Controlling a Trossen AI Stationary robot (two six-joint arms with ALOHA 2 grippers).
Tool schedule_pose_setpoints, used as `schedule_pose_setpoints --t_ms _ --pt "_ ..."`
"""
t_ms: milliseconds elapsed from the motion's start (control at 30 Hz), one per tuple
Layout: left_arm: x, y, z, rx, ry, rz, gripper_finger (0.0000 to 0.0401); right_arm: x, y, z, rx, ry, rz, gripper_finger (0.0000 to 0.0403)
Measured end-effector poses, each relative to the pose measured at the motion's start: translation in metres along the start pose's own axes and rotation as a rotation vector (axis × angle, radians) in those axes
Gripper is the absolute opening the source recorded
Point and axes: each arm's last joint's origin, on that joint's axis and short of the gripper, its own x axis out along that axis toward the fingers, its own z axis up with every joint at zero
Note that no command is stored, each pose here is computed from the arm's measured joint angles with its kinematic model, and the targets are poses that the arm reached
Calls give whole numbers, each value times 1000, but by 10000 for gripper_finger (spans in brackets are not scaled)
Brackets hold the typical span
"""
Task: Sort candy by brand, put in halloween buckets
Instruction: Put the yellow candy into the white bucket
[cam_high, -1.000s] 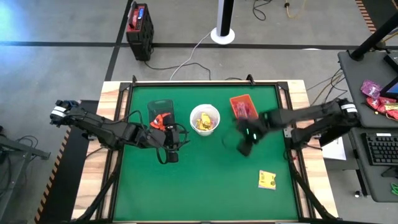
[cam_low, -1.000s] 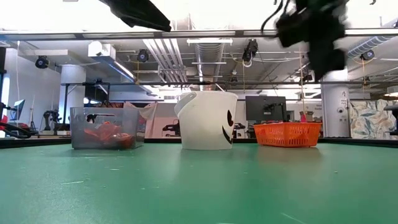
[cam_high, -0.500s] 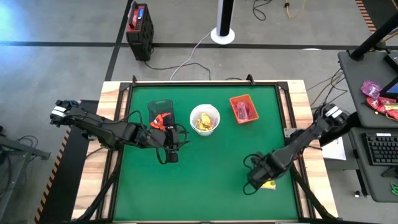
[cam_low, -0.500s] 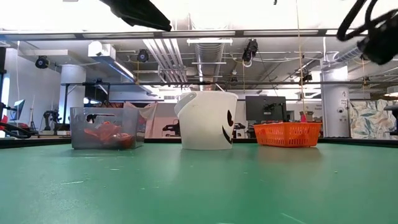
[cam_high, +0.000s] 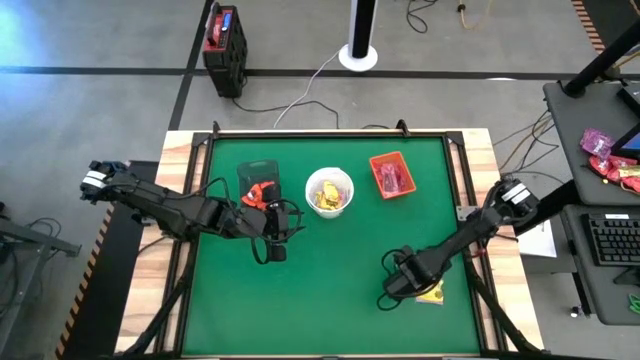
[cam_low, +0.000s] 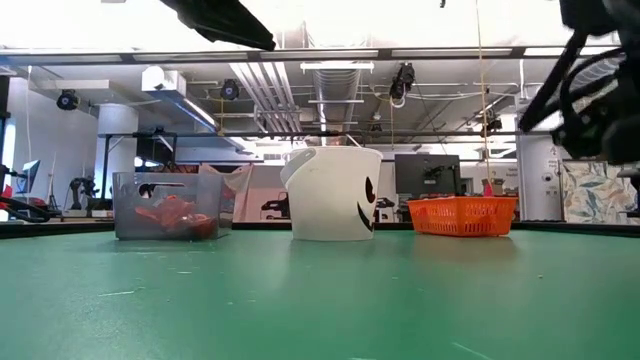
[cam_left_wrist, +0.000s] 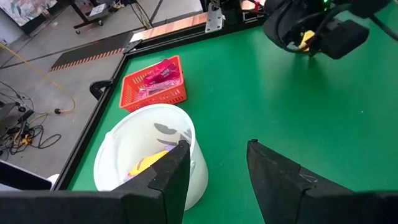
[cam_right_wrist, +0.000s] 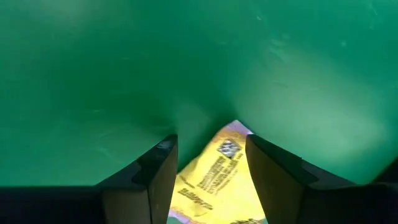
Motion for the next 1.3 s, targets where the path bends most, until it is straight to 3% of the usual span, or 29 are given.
schedule_pose_setpoints --t_ms 300,567,733,800,933,1200,1300 --pt "0 0 0 -1 0 1 143 9 3 0 -28 49 -29 134" --pt "0 0 0 -1 -1 0 143 8 5 -3 -59 22 7 20" --pt "0 0 1 -10 -13 1 143 5 2 -10 -77 -33 28 9" --pt "0 0 1 -10 -13 1 143 -3 1 -13 -76 -102 59 9" --pt "0 0 1 -11 -13 1 143 -33 3 -16 -87 -266 241 8" --pt "-1 -1 2 -37 -19 -3 143 -85 2 -8 -174 -737 572 8" --pt "-2 -4 4 -42 -43 -13 143 -102 3 3 -213 -898 630 8"
